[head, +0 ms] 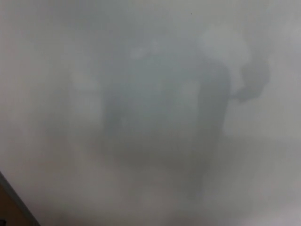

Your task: A magnetic marker holder is on the left hand side of the white board, the robot put the index and middle finger into the opening of the container and pull off the magnetic holder and hand it to a human on the left hand side.

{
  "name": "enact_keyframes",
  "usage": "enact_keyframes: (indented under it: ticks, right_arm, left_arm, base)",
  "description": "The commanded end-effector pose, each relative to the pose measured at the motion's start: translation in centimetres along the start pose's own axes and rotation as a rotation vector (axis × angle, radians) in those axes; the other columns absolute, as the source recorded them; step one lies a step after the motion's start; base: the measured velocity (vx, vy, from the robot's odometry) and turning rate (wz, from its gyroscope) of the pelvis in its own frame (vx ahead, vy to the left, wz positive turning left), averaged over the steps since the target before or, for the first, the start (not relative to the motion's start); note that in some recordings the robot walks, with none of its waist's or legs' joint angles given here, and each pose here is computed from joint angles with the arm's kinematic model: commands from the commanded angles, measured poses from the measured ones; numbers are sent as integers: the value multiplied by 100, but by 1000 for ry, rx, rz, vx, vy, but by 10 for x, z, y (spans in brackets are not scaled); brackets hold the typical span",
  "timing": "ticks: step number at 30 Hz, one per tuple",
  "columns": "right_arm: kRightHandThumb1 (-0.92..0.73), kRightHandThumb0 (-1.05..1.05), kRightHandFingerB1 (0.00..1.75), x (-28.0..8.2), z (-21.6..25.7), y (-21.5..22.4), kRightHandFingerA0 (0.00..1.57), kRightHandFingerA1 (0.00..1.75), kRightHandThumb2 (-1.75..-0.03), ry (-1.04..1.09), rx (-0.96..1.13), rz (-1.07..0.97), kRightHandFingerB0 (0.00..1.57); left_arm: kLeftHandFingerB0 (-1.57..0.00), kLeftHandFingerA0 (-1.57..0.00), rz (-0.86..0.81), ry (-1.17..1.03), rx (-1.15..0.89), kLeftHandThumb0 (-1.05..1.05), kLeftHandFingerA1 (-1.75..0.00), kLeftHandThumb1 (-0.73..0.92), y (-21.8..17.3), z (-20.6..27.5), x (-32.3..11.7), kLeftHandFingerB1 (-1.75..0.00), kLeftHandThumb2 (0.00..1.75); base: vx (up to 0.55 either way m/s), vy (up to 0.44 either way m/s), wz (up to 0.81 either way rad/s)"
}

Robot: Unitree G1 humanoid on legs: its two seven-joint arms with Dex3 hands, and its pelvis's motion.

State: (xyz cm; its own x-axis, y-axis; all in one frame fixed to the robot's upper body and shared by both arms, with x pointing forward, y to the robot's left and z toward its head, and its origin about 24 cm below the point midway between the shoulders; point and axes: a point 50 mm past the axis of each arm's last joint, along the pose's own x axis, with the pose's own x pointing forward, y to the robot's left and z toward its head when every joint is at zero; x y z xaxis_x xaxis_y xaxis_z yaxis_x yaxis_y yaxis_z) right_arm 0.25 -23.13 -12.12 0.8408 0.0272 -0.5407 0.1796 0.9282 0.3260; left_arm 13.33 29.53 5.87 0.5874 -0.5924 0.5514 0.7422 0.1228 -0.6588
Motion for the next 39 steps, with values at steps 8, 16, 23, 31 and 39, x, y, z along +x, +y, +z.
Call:
enact_keyframes:
  ticks: [8, 16, 23, 31, 39]
  right_arm:
    - [-71, -63, 43, 0, -2, 0, 72, 60, -62, 24, -16, 10, 56]
    - [-70, -62, 43, 4, -3, -1, 71, 59, -61, 63, -8, 18, 57]
    - [-71, -64, 42, 4, -7, -5, 73, 57, -62, 92, 5, -8, 57]
    - [-71, -61, 43, 6, -7, -10, 76, 59, -62, 115, 2, -57, 60]
    - [-70, -58, 43, 6, -9, -15, 71, 61, -61, 119, 96, -67, 55]
  left_arm:
    - [-8, -9, 1019, 197, 339, -30, -51, 34, 60, -39, -62, -50, 92]
    - [-18, -21, 1250, 653, 704, -51, -36, 60, 64, -86, -92, -29, 58]
    - [-11, -19, 1367, 840, 761, -66, -43, 56, 59, -113, -126, -37, 79]
    - [-14, -30, 1465, 964, 801, -72, -47, 50, 52, -129, -146, -38, 82]
    - [-14, -28, 1484, 882, 777, -71, -46, 48, 50, -128, -148, -38, 80]
  base:
    - [0, 0, 0]
    - [0, 0, 0]
    - [0, 0, 0]
    - [0, 0, 0]
    - [0, 0, 0]
